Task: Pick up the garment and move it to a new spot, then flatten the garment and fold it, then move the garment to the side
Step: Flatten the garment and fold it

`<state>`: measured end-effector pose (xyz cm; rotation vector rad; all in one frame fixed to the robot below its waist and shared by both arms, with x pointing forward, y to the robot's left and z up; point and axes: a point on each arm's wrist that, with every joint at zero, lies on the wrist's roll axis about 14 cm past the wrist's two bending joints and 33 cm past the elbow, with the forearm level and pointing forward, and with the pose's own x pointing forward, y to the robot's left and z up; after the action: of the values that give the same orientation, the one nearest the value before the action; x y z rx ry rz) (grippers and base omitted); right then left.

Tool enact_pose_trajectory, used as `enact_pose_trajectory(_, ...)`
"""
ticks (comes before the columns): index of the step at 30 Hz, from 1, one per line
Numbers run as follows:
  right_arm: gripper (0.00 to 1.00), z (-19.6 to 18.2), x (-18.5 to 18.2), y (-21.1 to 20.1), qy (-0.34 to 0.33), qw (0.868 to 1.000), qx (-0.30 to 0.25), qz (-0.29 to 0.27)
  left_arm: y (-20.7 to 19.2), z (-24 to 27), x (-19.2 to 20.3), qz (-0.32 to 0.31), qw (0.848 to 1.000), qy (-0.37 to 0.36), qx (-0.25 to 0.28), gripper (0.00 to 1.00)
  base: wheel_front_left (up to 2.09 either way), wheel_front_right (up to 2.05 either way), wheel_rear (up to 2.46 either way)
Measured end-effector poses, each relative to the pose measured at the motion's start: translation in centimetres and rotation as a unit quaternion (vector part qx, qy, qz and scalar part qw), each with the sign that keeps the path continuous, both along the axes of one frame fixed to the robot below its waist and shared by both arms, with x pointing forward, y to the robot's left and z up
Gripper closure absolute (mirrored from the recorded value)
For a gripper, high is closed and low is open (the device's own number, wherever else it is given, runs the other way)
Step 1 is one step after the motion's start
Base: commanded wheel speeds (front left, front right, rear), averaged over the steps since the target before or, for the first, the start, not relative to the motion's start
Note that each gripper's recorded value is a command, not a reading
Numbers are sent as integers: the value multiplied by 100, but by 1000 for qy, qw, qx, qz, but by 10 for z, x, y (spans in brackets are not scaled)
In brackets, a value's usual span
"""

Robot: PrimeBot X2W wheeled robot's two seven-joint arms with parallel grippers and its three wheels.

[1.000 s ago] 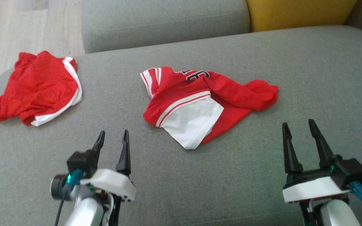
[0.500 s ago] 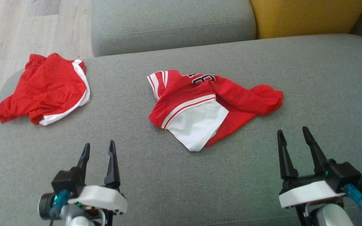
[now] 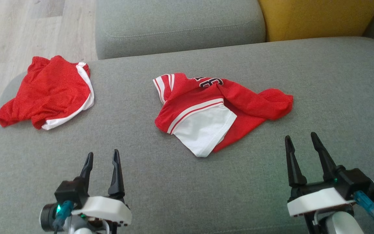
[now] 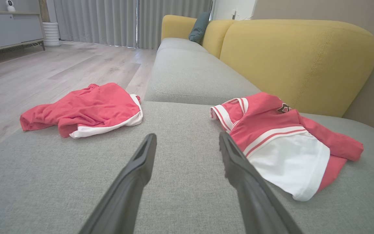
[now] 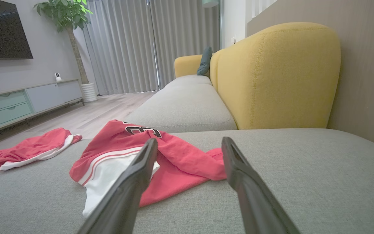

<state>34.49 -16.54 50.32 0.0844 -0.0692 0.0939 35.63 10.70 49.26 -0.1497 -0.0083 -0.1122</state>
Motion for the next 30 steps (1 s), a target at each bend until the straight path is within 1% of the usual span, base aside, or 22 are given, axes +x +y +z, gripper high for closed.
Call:
enact_pose_trajectory(12, 0, -2, 0, -2, 3, 1000, 0, -3, -3, -7, 0, -7, 1000, 9, 6, 0, 0, 0, 0)
enact_pose_trajectory(16, 0, -4, -1, -4, 7, 1000, 0, -7, -17, -14, -1, -36, 999, 18, 13, 0, 0, 0, 0)
enact_pose_trajectory(22, 0, -10, 0, -9, 16, 1000, 0, -15, -65, -27, 0, -127, 991, 32, 27, 0, 0, 0, 0)
enact_pose_trajectory(27, 0, -9, 8, -14, 16, 1000, -2, -22, -111, -38, 6, -212, 975, 43, 41, 0, 0, 0, 0)
enact_pose_trajectory(30, 0, -8, 13, -17, 15, 1000, 0, -27, -131, -50, 12, -251, 965, 55, 54, 0, 0, 0, 0)
